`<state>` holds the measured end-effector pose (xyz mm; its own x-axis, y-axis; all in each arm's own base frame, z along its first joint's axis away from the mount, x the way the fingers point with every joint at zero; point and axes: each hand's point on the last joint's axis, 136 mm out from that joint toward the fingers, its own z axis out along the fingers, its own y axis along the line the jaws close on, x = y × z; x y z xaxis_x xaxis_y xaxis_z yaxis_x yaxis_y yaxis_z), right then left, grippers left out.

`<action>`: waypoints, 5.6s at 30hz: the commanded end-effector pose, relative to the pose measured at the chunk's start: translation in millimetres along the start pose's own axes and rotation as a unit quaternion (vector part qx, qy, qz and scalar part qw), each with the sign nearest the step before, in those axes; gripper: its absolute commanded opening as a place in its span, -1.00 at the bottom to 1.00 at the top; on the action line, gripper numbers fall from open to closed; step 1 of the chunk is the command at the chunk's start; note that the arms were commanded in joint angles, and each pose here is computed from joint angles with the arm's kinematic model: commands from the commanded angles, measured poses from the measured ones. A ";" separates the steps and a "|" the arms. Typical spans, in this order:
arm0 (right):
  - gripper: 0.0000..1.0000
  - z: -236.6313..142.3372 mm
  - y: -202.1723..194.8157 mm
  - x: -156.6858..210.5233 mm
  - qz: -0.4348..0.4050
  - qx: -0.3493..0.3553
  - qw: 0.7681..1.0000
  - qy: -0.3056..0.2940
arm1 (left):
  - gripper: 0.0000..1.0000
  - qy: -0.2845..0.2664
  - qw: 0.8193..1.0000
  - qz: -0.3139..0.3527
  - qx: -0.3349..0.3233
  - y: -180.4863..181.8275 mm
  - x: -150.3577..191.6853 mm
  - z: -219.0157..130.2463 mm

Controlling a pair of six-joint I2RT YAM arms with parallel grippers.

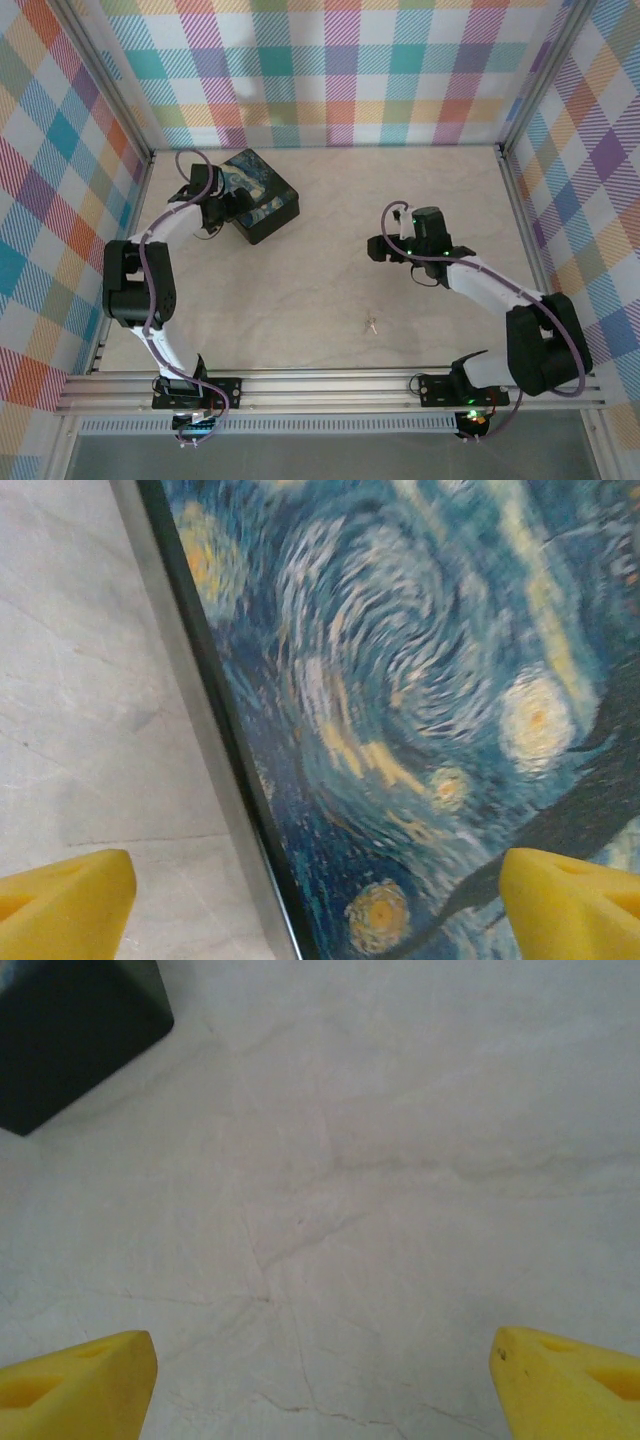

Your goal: Unlock the padlock with the key

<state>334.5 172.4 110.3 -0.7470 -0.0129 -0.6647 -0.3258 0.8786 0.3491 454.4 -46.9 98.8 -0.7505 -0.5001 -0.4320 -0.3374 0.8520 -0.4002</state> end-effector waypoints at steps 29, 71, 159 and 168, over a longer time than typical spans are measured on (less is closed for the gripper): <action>0.79 49.5 38.4 -53.7 0.020 -0.068 0.997 0.042 | 0.20 0.145 0.934 0.299 0.128 -115.8 121.9 -0.9; -0.07 -55.9 52.4 150.1 0.126 0.016 0.965 0.229 | 0.63 0.005 0.993 0.095 0.072 -51.8 129.4 -119.1; -0.93 -23.5 81.8 140.3 0.112 -0.048 0.984 0.127 | 0.35 0.281 0.944 -0.130 0.113 -173.2 328.0 -73.5; -0.93 -20.8 94.2 130.3 0.120 -0.071 0.983 0.120 | 0.22 0.295 0.938 -0.141 0.113 -182.2 341.8 -64.5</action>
<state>188.3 229.7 54.2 -0.9318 0.0546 -0.3589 -0.1575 0.8300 0.5351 220.4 -350.9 65.3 -0.8580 -0.4746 0.1966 -0.4896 0.6394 -0.5929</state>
